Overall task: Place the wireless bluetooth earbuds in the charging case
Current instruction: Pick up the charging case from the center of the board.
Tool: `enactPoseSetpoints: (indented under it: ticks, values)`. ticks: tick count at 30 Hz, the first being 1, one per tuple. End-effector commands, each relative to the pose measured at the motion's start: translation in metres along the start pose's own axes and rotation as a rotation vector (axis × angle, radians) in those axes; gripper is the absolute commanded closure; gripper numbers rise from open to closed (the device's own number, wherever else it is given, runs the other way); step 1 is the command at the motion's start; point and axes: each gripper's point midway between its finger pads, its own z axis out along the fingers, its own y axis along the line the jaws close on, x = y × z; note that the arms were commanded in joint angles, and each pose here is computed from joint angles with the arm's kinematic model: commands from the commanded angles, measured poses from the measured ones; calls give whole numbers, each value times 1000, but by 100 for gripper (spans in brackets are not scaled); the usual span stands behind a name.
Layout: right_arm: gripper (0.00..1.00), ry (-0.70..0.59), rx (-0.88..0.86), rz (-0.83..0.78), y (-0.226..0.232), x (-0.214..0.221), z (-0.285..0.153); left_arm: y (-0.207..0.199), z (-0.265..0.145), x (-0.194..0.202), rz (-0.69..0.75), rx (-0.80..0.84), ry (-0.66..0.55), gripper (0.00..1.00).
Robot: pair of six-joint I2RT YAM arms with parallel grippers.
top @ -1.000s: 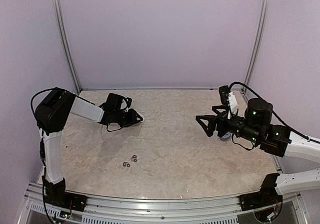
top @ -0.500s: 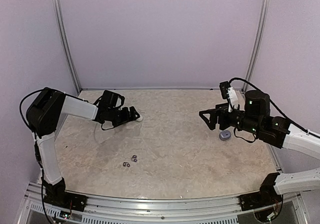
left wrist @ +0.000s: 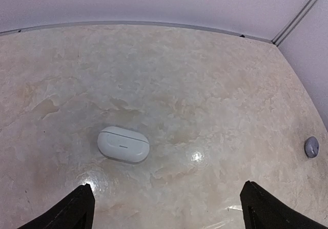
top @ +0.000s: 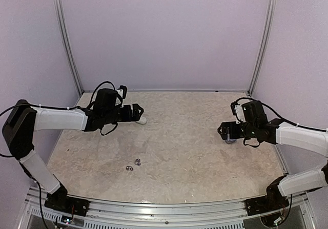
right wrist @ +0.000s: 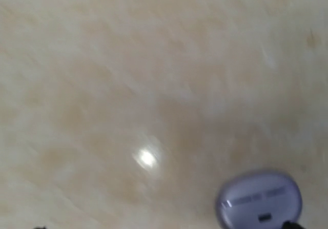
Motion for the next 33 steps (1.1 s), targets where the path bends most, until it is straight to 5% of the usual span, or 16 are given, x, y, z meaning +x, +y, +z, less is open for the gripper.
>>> enactPoseSetpoints:
  ticks: [1,10,20,33]
  values:
    - [1,86,108,-9,-30,30,17,-21,-27,-31,101,32,-157,1]
    - [0,217,161,-51,-62,48,44,-69,-67,-45,170,312,-256,1]
    - [1,324,146,-96,-76,63,78,-93,-77,-48,195,447,-271,1]
    - [25,374,34,-110,-59,73,89,-93,-78,-50,175,469,-290,1]
